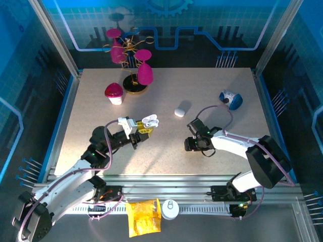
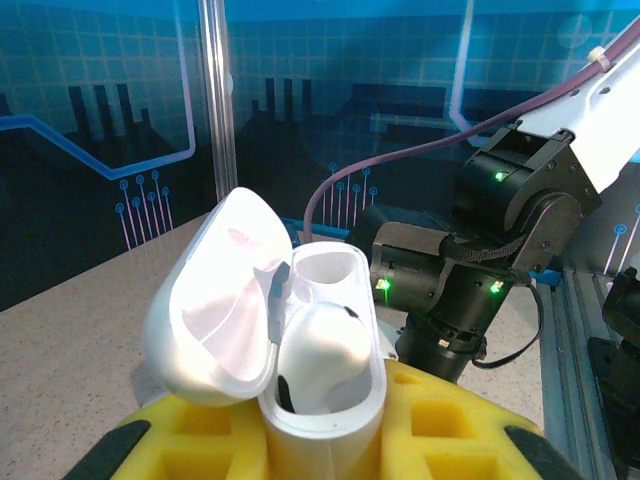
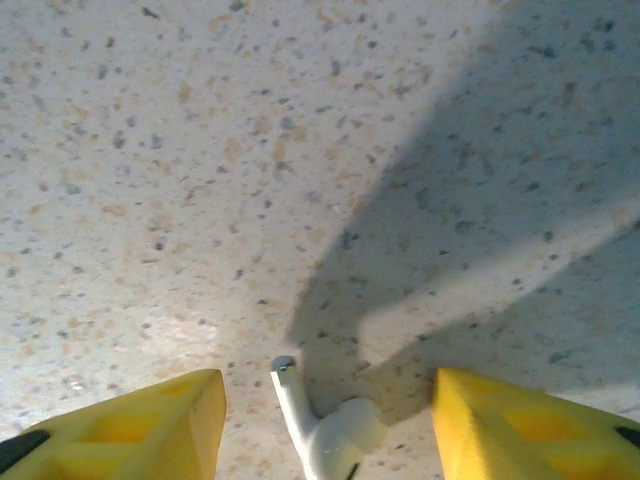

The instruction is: Insert wireless bluetooth earbuds into charging case

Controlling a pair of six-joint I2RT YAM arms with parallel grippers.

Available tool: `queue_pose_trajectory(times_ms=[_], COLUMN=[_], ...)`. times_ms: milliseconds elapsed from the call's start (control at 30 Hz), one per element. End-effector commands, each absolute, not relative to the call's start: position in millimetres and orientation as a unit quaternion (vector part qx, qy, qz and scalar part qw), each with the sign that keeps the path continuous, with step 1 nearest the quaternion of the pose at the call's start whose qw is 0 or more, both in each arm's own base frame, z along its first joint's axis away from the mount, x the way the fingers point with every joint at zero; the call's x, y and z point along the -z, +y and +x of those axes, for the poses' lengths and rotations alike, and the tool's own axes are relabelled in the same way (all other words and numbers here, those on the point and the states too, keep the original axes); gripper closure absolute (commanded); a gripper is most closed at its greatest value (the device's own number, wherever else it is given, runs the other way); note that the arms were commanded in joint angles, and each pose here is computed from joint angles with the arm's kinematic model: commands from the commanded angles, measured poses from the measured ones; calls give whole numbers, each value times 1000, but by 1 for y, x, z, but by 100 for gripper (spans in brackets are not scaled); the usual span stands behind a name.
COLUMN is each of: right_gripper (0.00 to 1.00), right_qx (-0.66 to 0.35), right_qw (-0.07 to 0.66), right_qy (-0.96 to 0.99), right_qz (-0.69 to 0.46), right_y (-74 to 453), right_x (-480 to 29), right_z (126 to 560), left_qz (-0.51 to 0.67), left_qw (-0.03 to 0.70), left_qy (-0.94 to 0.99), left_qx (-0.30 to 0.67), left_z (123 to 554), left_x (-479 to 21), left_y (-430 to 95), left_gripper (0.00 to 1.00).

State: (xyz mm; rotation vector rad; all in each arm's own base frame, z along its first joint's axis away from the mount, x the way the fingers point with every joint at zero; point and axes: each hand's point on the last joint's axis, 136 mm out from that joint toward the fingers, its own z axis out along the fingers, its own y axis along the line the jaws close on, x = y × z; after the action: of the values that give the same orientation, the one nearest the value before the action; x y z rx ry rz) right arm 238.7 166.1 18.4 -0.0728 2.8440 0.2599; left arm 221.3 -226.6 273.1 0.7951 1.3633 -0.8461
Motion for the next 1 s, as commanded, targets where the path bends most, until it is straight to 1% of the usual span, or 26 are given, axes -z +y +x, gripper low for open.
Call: queue_pose_trajectory(times_ms=[0,300,633,767,900,967], right_gripper=[44,46,46,46,45,43], right_qx=[-136,-161,-249,-252,-214,-200], right_qw=[124,127,70,104,155,168], right_qy=[983,978,960,952,952,952], right_qz=[-17,-33,-109,-141,-155,-159], right_y=[181,200,244,253,240,236], right_x=[-21,-34,-41,-59,-69,-67], right_z=[229,222,209,214,229,237], left_qz=[355,355,355,353,353,354], left_qw=[638,640,639,639,641,642], left_qy=[569,568,568,570,571,570], left_qx=[377,377,377,377,372,371], left_z=[217,217,218,216,215,215], left_x=[-290,-291,-291,-290,-291,-292], left_y=[-230,-230,-230,-229,-227,-227], left_gripper=[84,84,84,84,84,84])
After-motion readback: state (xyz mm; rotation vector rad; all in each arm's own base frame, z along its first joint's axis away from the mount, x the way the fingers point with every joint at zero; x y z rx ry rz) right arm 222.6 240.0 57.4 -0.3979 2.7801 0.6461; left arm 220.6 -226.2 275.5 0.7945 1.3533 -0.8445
